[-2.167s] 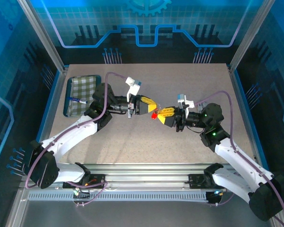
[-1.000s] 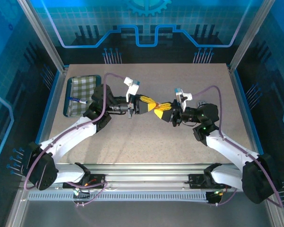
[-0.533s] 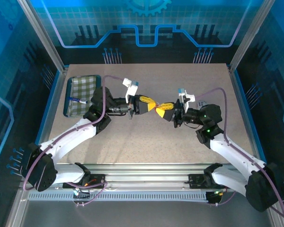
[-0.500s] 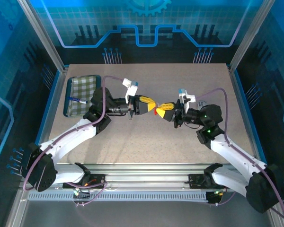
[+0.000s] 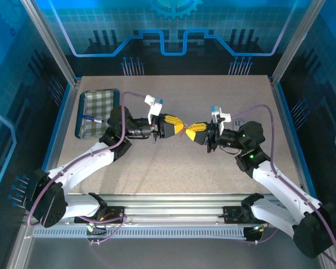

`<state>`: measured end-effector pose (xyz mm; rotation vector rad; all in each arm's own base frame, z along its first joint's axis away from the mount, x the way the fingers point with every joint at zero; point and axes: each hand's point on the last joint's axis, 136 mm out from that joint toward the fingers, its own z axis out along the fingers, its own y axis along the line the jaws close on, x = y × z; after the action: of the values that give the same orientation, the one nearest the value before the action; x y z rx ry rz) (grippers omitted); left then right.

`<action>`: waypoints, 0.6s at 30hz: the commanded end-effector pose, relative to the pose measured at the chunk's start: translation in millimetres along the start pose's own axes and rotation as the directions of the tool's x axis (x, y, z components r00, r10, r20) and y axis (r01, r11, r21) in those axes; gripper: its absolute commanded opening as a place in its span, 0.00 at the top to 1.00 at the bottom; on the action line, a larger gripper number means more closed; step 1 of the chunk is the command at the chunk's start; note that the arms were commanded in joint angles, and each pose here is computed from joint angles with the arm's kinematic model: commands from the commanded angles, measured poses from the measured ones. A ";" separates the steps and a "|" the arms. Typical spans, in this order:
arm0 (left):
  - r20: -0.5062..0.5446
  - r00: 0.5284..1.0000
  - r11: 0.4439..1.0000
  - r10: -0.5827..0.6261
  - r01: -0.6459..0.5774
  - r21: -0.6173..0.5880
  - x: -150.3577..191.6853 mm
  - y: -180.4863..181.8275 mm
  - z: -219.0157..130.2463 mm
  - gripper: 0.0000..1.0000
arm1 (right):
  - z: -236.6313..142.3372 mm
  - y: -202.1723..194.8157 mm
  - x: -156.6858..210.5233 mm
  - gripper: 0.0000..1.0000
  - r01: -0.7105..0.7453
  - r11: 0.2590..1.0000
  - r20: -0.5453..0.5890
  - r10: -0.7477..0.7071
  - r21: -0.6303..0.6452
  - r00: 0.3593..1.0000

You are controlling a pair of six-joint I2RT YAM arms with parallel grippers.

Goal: Remove the keys from the keyring

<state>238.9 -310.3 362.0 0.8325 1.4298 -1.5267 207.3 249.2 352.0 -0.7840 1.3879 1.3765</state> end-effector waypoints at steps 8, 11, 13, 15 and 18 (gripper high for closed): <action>0.042 0.998 0.997 0.038 -0.041 0.063 -13.8 -14.6 -1.8 0.69 | -0.7 16.9 -13.6 1.00 0.045 0.998 -0.027 -0.047 -0.048 0.999; 0.042 0.998 0.997 0.046 -0.048 0.068 -14.8 -15.6 -1.5 0.65 | -1.5 20.1 -15.4 1.00 0.038 0.997 -0.027 -0.040 -0.070 0.999; 0.046 0.998 0.996 0.052 -0.056 0.067 -16.6 -16.3 -2.9 0.62 | -2.4 20.1 -16.6 1.00 0.026 0.997 -0.026 -0.028 -0.076 0.999; 0.054 0.997 0.996 0.060 -0.063 0.059 -19.0 -16.2 -5.8 0.56 | -4.1 18.9 -18.4 1.00 0.014 0.997 -0.024 -0.016 -0.078 1.000; 0.062 0.996 0.997 0.065 -0.068 0.046 -20.5 -15.0 -10.3 0.49 | -6.5 17.6 -22.3 1.00 -0.005 0.996 -0.018 0.003 -0.087 1.000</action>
<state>237.6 -304.9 374.3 0.8291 1.3728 -1.5458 200.3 245.9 358.9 -0.8346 1.4038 1.4237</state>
